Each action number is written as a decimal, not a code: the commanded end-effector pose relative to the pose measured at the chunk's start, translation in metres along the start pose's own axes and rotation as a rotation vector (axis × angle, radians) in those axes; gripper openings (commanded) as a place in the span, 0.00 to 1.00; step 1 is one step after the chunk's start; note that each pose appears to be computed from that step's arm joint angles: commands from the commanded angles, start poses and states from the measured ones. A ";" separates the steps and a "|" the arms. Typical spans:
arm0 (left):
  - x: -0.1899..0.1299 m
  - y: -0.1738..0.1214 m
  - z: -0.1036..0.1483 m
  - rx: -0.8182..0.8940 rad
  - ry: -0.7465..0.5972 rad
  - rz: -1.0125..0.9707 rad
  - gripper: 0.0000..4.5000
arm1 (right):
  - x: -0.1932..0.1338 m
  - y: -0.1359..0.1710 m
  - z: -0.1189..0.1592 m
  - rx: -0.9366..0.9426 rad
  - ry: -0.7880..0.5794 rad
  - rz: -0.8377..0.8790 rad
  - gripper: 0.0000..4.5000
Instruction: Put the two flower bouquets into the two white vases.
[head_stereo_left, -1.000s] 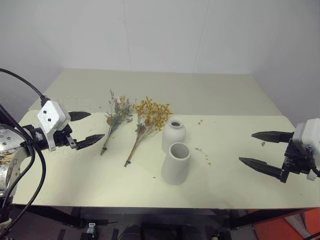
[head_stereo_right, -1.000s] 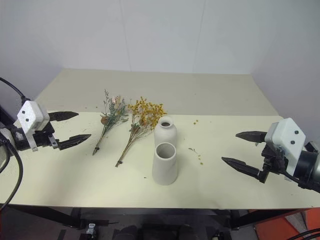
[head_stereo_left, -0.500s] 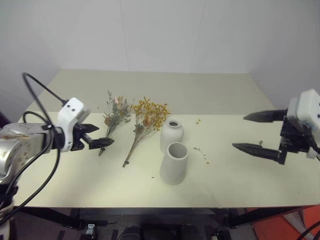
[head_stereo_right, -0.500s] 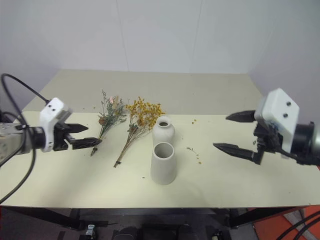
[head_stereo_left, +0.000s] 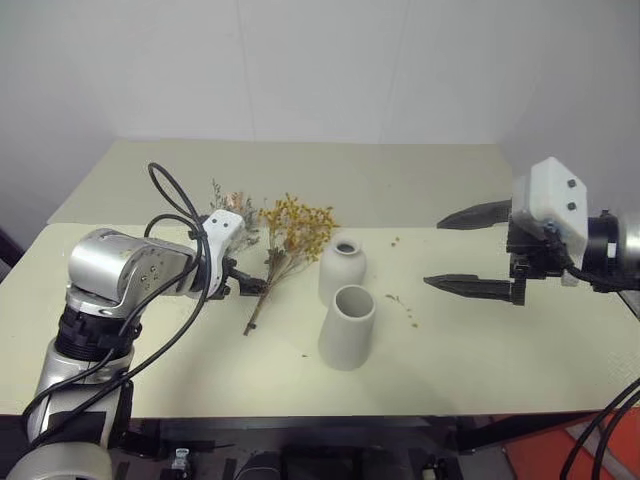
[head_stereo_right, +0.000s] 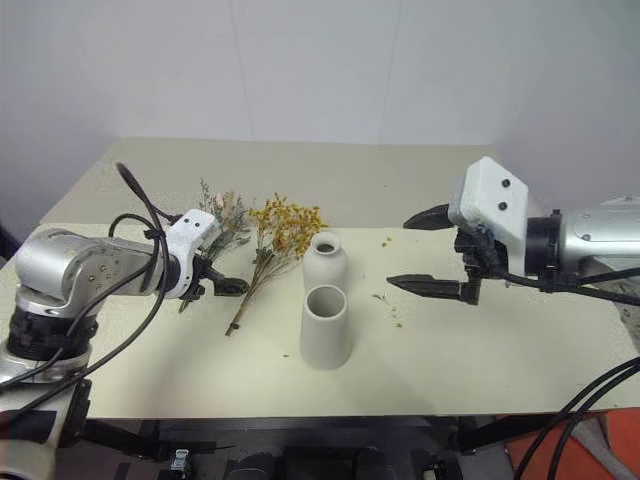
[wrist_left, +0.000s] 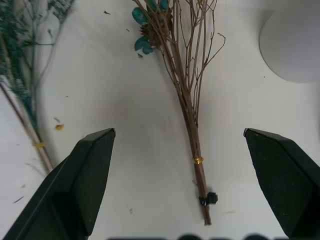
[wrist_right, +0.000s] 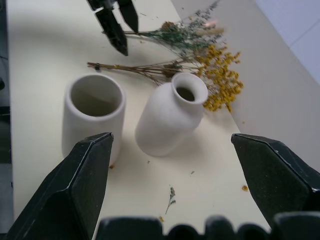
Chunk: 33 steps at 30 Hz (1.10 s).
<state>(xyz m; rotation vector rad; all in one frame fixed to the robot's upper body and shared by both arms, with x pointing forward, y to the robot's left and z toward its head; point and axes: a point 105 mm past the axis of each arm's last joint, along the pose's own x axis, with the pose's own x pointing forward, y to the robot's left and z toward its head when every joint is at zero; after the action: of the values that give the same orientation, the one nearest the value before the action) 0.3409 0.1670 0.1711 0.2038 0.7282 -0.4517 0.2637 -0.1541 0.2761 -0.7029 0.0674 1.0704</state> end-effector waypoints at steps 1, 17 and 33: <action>0.003 -0.007 0.004 0.006 -0.008 -0.007 1.00 | -0.003 -0.004 0.010 -0.047 -0.021 -0.026 0.99; 0.041 -0.018 0.003 -0.030 0.085 -0.013 1.00 | -0.003 -0.007 0.013 -0.044 -0.022 -0.053 0.99; 0.053 -0.022 -0.013 -0.032 0.144 -0.032 0.30 | -0.003 -0.008 0.015 -0.002 -0.046 -0.096 1.00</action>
<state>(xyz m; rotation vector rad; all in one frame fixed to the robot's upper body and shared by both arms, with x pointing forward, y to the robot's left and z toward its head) 0.3576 0.1346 0.1254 0.1872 0.8865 -0.4567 0.2687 -0.1496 0.2812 -0.6666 0.0420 1.0152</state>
